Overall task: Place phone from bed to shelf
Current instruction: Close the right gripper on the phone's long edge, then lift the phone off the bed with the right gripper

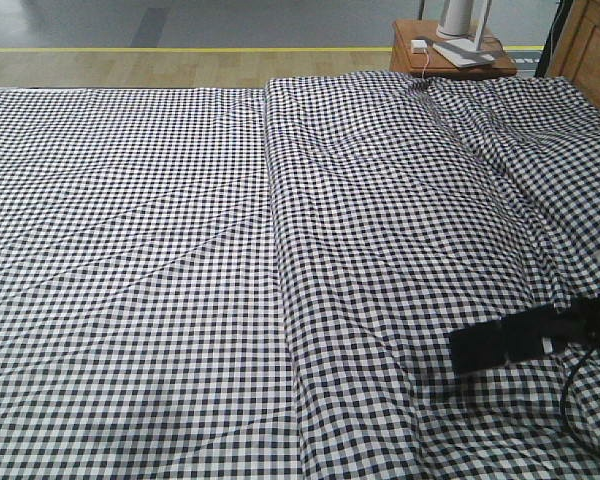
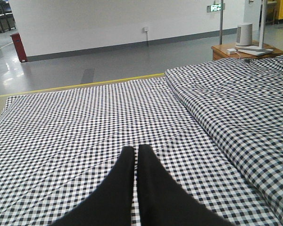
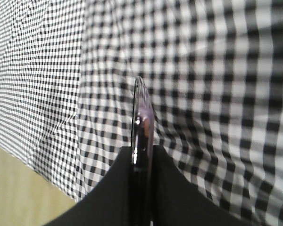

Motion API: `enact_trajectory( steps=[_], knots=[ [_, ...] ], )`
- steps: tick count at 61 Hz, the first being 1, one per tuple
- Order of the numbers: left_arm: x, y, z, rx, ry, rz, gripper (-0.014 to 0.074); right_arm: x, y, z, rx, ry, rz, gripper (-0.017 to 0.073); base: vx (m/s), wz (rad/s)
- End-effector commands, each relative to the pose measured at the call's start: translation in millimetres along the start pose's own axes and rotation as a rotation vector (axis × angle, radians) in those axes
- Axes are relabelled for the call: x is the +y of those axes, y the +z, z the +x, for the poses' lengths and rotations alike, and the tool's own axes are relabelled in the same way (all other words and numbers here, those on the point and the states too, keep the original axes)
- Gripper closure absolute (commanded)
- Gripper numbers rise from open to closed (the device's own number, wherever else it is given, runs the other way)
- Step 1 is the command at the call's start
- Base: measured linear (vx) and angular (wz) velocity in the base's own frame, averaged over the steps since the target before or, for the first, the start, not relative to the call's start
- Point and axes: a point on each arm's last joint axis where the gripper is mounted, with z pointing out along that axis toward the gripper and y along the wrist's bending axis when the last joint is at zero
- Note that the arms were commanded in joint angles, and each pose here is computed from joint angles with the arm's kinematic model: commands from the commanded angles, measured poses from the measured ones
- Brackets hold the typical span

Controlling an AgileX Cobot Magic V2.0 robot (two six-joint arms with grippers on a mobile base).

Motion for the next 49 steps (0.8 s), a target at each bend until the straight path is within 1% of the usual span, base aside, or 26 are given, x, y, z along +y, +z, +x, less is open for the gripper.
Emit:
enact_trajectory(
  steps=[1,13,20,23,28,29,30,31,32,33,34,35,38,39,40,49],
  knots=[
    [1.9,-2.3,-14.2,-0.097,-0.015,-0.014,0.0592,61.6,-31.4,-30.2,-0.038,-0.128,-0.104,0.0563,0.0,0.0],
    [1.9,-2.3,-14.2,-0.097,-0.015,-0.014,0.0592,135.0,-43.7,-55.6,-0.057,-0.314,-0.086,0.0563,0.0,0.0],
    [1.9,-2.3,-14.2,-0.097,-0.015,-0.014,0.0592,173.0,-50.5,-62.7,-0.067,-0.405,-0.08,0.0562,0.0,0.0],
    [1.9,-2.3,-14.2,-0.097,-0.015,-0.014,0.0592,184.1,-53.5,-62.3,-0.073,-0.421,-0.08,0.0562,0.0,0.0],
    [1.9,-2.3,-14.2,-0.097,-0.015,-0.014,0.0592,200.4,-57.3,-52.0,-0.11,-0.432,-0.113,0.0562,0.0,0.0],
    [1.9,-2.3,-14.2,-0.097,-0.015,-0.014,0.0592,203.9,-58.9,-49.4,-0.117,-0.449,-0.116,0.0562,0.0,0.0],
    [1.9,-2.3,-14.2,-0.097,-0.015,-0.014,0.0592,205.0,-57.8,-45.1,-0.12,-0.446,-0.126,0.0562,0.0,0.0],
    [1.9,-2.3,-14.2,-0.097,-0.015,-0.014,0.0592,208.4,-59.1,-42.4,-0.13,-0.462,-0.131,0.0562,0.0,0.0],
    [1.9,-2.3,-14.2,-0.097,-0.015,-0.014,0.0592,209.0,-57.7,-37.5,-0.13,-0.46,-0.139,0.0562,0.0,0.0],
    [1.9,-2.3,-14.2,-0.097,-0.015,-0.014,0.0592,212.3,-58.8,-34.9,-0.141,-0.474,-0.144,0.0562,0.0,0.0],
    [1.9,-2.3,-14.2,-0.097,-0.015,-0.014,0.0592,213.0,-57.6,-30.3,-0.142,-0.47,-0.152,0.0562,0.0,0.0],
    [1.9,-2.3,-14.2,-0.097,-0.015,-0.014,0.0592,216.8,-58.7,-28.0,-0.155,-0.483,-0.158,0.0562,0.0,0.0],
    [1.9,-2.3,-14.2,-0.097,-0.015,-0.014,0.0592,222.3,-58.7,-18.3,-0.175,-0.487,-0.176,0.0562,0.0,0.0],
    [1.9,-2.3,-14.2,-0.097,-0.015,-0.014,0.0592,227.3,-61.7,-16.7,-0.19,-0.502,-0.178,0.0562,0.0,0.0],
    [1.9,-2.3,-14.2,-0.097,-0.015,-0.014,0.0592,227.7,-60.3,-13.8,-0.192,-0.499,-0.184,0.0562,0.0,0.0],
    [1.9,-2.3,-14.2,-0.097,-0.015,-0.014,0.0592,255.5,-77.5,-1.3,-0.239,-0.543,-0.175,0.0562,0.0,0.0]
  ],
)
